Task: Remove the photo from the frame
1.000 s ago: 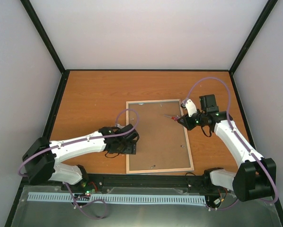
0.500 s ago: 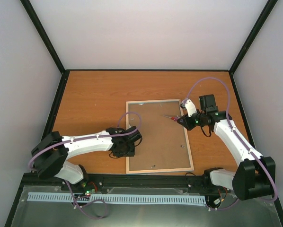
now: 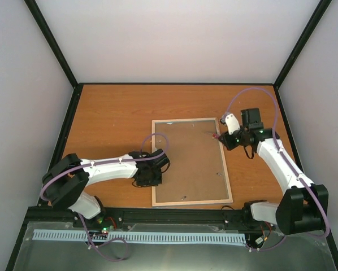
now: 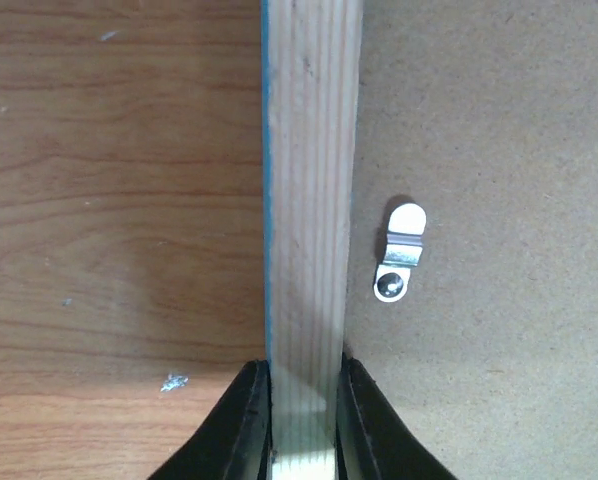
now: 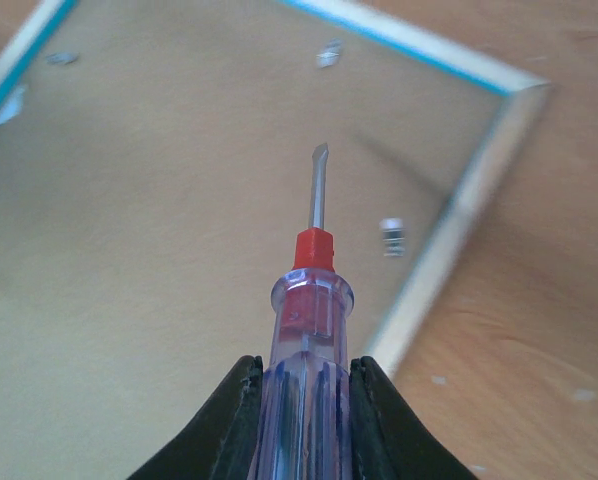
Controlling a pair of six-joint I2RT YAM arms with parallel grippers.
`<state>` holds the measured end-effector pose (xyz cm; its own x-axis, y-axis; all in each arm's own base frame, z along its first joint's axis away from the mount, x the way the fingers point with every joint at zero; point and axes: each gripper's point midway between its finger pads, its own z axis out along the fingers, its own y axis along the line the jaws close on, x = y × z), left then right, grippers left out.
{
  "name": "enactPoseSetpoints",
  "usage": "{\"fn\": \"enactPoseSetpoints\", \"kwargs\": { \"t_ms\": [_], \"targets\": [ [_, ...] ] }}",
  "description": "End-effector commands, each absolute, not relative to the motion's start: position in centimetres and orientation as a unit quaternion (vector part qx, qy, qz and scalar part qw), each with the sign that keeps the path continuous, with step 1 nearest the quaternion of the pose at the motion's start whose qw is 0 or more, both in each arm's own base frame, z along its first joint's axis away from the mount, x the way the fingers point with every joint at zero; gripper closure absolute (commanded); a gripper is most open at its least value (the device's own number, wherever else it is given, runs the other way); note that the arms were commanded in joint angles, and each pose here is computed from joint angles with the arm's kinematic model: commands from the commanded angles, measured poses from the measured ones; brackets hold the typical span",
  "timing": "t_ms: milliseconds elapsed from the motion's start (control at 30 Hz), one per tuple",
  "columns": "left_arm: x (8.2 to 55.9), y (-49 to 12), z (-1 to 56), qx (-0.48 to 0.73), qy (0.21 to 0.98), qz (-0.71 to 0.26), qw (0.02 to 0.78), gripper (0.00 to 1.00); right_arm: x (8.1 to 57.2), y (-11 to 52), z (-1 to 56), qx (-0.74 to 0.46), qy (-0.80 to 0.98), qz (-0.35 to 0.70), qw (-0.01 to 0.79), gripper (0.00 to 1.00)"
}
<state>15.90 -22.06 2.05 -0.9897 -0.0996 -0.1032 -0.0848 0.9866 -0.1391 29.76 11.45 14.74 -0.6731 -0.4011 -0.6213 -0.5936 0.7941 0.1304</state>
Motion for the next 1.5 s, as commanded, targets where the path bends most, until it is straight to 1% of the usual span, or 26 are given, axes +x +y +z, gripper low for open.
{"fn": "enactPoseSetpoints", "kwargs": {
  "t_ms": [0,67,200,267,367,633,767,800,867,967,1100,1133,1200,1367,1467],
  "targets": [
    [17.1,-21.5,1.2,-0.067,0.993,-0.072,0.072,0.88,33.4,6.8,17.2,-0.248,0.909,0.064,0.33,0.97],
    [17.4,-20.8,0.9,-0.075,0.992,-0.064,0.078,0.91,34.0,4.7,17.3,-0.243,0.915,0.04,0.321,0.97],
    [18.0,-19.4,0.4,-0.088,0.99,-0.063,0.086,0.94,34.2,1.6,16.5,-0.24,0.927,0.019,0.289,0.97],
    [18.3,-18.6,0.2,-0.091,0.99,-0.058,0.091,0.97,33.9,0.4,16.0,-0.243,0.931,0.012,0.272,0.97],
    [18.8,-17.4,-0.1,-0.094,0.99,-0.049,0.097,0.98,32.7,-1.3,14.9,-0.255,0.936,-0.007,0.244,0.97],
    [21.2,-15.3,0.2,-0.079,0.989,-0.037,0.12,0.99,29.6,-2.6,14.3,-0.306,0.93,-0.032,0.202,0.97],
    [22.5,-14.7,0.4,-0.075,0.988,-0.043,0.124,0.99,28.2,-2.5,13.5,-0.329,0.927,-0.028,0.179,0.97],
    [22.7,-14.6,0.5,-0.075,0.988,-0.044,0.126,0.97,27.8,-2.5,13.2,-0.337,0.925,-0.026,0.172,0.97],
    [23.3,-14.6,1.0,-0.071,0.988,-0.047,0.132,0.86,27.1,-2.3,13.0,-0.348,0.924,-0.02,0.157,0.97],
    [24.1,-14.8,1.9,-0.063,0.986,-0.047,0.146,0.74,26.1,-2.0,13.8,-0.367,0.919,-0.007,0.143,0.97],
    [25.3,-15.0,3.3,-0.058,0.983,-0.044,0.167,0.47,25.1,-1.0,15.1,-0.398,0.907,0.021,0.137,0.97],
    [25.7,-15.4,3.9,-0.051,0.982,-0.049,0.177,0.44,24.5,-0.6,15.1,-0.406,0.904,0.037,0.129,0.97],
    [26.7,-16.1,5.2,-0.039,0.977,-0.065,0.198,0.41,23.7,0.2,15.0,-0.419,0.898,0.062,0.121,0.97],
    [28.2,-18.2,8.3,-0.007,0.963,-0.118,0.243,0.41,21.4,1.1,14.2,-0.461,0.877,0.105,0.084,0.97],
    [28.6,-18.5,9.0,-0.004,0.959,-0.126,0.253,0.41,20.2,2.1,14.7,-0.487,0.858,0.143,0.079,0.97]
  ]
}}
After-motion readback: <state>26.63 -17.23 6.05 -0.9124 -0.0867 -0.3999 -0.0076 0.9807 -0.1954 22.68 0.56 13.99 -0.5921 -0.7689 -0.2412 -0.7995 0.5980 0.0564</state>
